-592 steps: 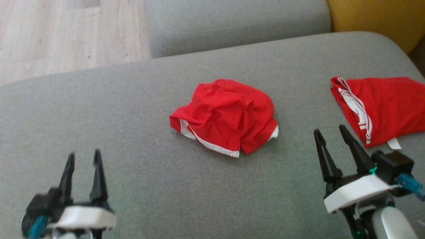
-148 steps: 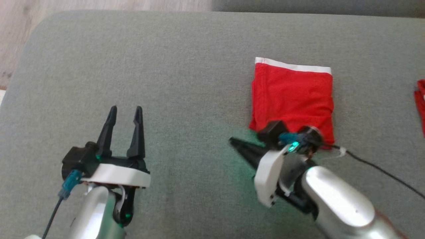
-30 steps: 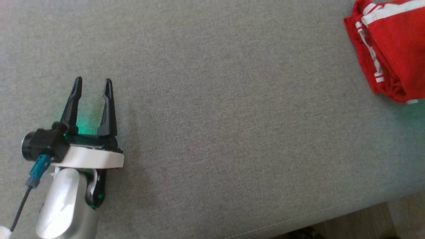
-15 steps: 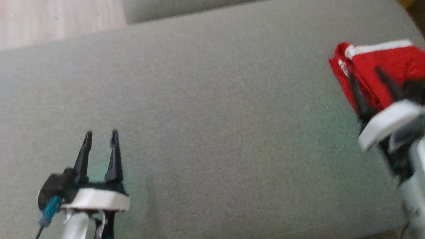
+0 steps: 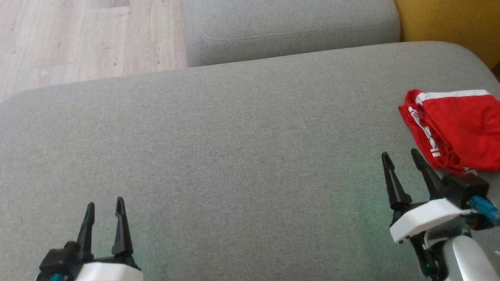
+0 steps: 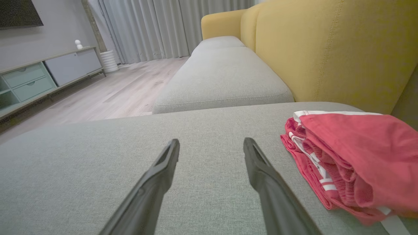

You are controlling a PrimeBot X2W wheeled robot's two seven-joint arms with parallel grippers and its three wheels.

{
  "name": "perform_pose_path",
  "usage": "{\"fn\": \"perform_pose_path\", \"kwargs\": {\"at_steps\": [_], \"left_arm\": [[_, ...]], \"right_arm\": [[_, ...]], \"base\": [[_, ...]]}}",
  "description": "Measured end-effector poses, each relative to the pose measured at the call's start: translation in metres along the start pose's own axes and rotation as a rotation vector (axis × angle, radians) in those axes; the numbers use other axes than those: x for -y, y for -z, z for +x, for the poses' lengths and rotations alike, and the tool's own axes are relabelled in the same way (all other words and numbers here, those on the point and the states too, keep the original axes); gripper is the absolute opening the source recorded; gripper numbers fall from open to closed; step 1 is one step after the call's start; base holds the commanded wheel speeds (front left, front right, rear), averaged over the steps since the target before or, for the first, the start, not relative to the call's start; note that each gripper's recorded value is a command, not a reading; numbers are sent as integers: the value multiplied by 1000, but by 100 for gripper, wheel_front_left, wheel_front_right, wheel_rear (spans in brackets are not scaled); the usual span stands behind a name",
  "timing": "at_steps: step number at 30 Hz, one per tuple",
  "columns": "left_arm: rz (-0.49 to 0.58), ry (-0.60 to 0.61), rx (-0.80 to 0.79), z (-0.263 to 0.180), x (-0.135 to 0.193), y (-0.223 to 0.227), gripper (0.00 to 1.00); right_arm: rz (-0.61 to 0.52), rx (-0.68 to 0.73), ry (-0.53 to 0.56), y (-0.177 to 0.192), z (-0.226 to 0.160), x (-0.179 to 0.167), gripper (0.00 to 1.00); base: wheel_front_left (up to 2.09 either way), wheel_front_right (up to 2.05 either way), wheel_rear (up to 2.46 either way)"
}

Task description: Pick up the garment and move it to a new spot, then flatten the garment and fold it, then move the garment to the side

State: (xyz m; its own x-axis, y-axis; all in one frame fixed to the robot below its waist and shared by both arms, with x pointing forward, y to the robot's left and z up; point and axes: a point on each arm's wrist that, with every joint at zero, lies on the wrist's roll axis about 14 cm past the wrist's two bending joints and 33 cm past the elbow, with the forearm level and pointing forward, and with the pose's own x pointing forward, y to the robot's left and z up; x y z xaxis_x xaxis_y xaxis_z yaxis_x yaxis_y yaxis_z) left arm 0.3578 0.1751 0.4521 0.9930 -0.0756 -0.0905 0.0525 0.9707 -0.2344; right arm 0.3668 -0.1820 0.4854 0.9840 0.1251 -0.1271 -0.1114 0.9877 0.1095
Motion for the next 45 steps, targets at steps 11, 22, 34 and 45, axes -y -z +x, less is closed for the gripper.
{"fn": "perform_pose_path", "kwargs": {"at_steps": [11,22,34,45], "left_arm": [[-8,-13,-14,0,-4,5,100],[-14,-2,-17,2,-1,6,100],[-40,-33,-129,-14,-3,42,0],[-145,-74,-156,-19,-9,48,0]], "right_arm": [[-2,2,17,-2,2,3,100],[1,-9,17,2,1,2,100],[24,-140,37,46,-14,6,0],[150,-151,55,53,-18,6,0]], "base": [[0,0,0],[0,0,0],[0,0,0],[0,0,0]]}}
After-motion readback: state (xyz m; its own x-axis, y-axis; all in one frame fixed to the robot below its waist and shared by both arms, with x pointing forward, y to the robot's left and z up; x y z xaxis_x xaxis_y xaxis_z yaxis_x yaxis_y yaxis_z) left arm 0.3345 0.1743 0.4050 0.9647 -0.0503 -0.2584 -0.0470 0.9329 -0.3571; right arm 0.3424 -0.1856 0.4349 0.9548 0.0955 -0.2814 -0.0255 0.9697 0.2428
